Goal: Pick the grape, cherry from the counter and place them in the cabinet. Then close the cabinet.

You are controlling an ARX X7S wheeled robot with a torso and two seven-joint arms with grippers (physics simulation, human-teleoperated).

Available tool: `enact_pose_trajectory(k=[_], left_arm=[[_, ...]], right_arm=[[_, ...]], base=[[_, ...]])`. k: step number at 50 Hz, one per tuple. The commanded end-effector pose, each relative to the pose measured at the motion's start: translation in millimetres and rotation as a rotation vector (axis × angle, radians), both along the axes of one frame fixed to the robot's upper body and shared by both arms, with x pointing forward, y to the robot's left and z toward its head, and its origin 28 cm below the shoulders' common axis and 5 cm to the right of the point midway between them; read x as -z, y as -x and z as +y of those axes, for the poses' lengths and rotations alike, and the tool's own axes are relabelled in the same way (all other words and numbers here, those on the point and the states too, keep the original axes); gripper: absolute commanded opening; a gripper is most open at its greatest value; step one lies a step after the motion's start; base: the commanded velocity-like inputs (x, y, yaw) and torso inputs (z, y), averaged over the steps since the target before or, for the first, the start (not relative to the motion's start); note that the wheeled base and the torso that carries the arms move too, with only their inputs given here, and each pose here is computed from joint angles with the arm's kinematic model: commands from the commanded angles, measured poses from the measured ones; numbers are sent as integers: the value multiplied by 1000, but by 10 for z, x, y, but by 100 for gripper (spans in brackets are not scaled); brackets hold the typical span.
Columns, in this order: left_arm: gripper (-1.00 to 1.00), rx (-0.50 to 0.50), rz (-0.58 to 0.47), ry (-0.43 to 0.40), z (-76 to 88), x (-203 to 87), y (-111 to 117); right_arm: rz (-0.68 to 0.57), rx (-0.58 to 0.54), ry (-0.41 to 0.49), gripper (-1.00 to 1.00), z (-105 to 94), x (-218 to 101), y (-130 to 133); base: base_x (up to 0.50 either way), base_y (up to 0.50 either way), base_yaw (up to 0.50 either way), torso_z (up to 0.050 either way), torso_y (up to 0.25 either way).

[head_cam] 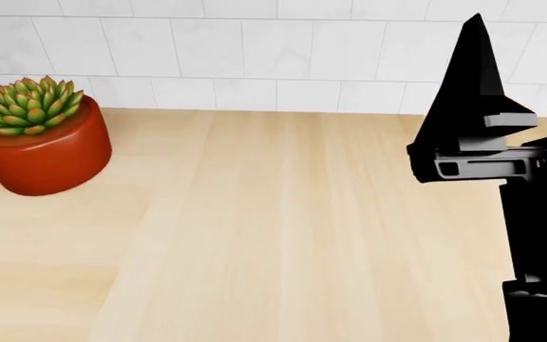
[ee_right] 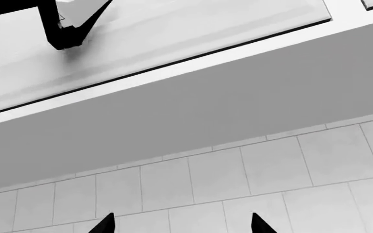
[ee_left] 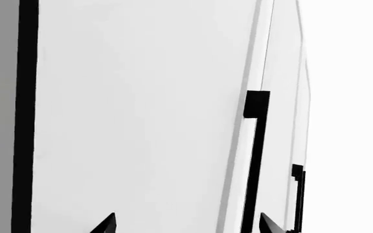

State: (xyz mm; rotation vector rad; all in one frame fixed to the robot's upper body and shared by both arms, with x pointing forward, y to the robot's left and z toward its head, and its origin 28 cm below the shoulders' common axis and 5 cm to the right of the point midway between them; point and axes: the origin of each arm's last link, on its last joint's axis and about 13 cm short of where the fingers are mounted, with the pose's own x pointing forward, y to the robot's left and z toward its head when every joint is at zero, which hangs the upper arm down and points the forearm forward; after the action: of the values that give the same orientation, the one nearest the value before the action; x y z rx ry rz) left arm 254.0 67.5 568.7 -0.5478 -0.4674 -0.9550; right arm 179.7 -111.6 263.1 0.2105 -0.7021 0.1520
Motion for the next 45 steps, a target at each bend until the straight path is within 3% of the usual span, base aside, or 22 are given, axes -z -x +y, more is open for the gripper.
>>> enact_pose_trajectory(k=[1,12,15,20,26,30,37,45], left_arm=[[100,-117,-17,-3,144,-171,91],[100,-225,-134,3,359,-362,321],[100,-273,-196,-3,457,-275,450],[100,-448,-316,19,641,-79,607],[100,-673,-402,22,839,252,720],[100,-777,-437,-10,951,612,651],[100,-889,-451,-30,1065,1188,587],[100,-963,-395,-57,1132,1706,595]], right_arm=[[-15,4,15,100,13,-21,137],[-12,-9,34,100,94,-16,99],[-13,-16,38,100,108,-25,103],[-12,-30,45,100,150,-25,76],[-8,-47,50,100,194,-5,43],[-7,-53,52,100,218,8,10],[-8,-54,51,100,215,9,14],[-10,-55,50,100,216,6,29]], base=[[0,0,0,0,0],[0,0,0,0,0],[0,0,0,0,0],[0,0,0,0,0],[0,0,0,0,0],[0,0,0,0,0],[0,0,0,0,0],[0,0,0,0,0]])
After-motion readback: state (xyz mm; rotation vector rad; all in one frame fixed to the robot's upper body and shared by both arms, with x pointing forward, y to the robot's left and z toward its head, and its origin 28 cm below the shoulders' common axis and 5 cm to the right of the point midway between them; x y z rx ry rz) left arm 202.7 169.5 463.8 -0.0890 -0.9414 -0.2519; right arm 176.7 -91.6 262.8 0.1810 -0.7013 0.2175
